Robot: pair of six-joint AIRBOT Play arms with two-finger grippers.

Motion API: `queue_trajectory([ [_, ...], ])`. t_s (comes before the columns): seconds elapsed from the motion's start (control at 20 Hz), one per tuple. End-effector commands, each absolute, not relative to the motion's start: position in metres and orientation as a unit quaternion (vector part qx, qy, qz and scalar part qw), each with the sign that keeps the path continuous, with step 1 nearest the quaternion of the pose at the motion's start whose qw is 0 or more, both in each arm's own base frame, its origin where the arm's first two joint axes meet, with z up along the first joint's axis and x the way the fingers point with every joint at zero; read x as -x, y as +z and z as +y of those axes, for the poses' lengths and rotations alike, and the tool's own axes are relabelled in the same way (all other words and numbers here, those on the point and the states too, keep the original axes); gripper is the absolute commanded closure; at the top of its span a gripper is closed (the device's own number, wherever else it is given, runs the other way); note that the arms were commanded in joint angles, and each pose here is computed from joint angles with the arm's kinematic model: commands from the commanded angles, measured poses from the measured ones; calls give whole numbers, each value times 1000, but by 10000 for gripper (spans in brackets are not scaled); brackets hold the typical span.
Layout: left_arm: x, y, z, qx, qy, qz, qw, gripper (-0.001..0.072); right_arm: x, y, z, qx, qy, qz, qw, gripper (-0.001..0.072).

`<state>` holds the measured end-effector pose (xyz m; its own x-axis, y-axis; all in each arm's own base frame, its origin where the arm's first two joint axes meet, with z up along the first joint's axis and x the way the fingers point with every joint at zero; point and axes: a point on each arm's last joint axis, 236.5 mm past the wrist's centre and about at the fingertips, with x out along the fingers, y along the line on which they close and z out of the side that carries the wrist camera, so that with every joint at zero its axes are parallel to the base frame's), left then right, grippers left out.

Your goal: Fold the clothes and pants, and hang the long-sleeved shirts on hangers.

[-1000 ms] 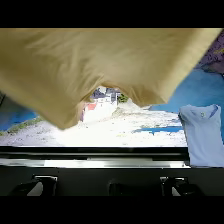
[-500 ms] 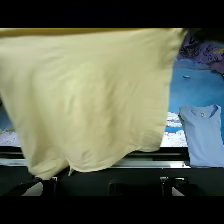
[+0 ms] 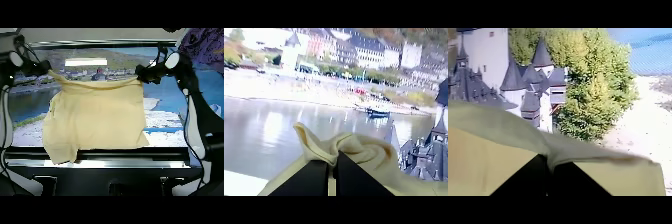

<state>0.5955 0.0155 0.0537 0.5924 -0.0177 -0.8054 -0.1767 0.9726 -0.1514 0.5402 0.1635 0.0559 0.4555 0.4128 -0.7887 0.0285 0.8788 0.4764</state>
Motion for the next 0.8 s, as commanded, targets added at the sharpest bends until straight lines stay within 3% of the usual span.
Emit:
queue_trajectory([
  [0.0, -601, -28, 0, 101, 38, 503, 857, 686, -562, -13, 162, -225, 86, 528, 814, 676],
  [0.15, -602, -30, 4, 100, 40, 503, 857, 682, -573, -25, 155, -238, 59, 517, 820, 676],
  [0.2, -602, -24, 7, 100, 39, 503, 858, 608, -575, -24, 153, -240, 54, 515, 821, 675],
  [0.25, -601, -14, 11, 85, 27, 503, 859, 469, -574, -24, 151, -241, 54, 516, 820, 639],
  [0.35, -595, 18, 21, 58, 0, 500, 864, 146, -564, -18, 150, -248, 56, 532, 808, 330],
  [0.5, -572, 66, 49, 113, -9, 487, 866, 137, -543, 15, 129, -225, 82, 546, 803, 246],
  [0.55, -557, 76, 55, 136, -25, 491, 860, 137, -534, 29, 111, -210, 88, 549, 804, 143],
  [0.75, -490, 91, 100, 209, -6, 494, 844, 136, -461, 45, 27, -143, 118, 628, 755, 164],
])
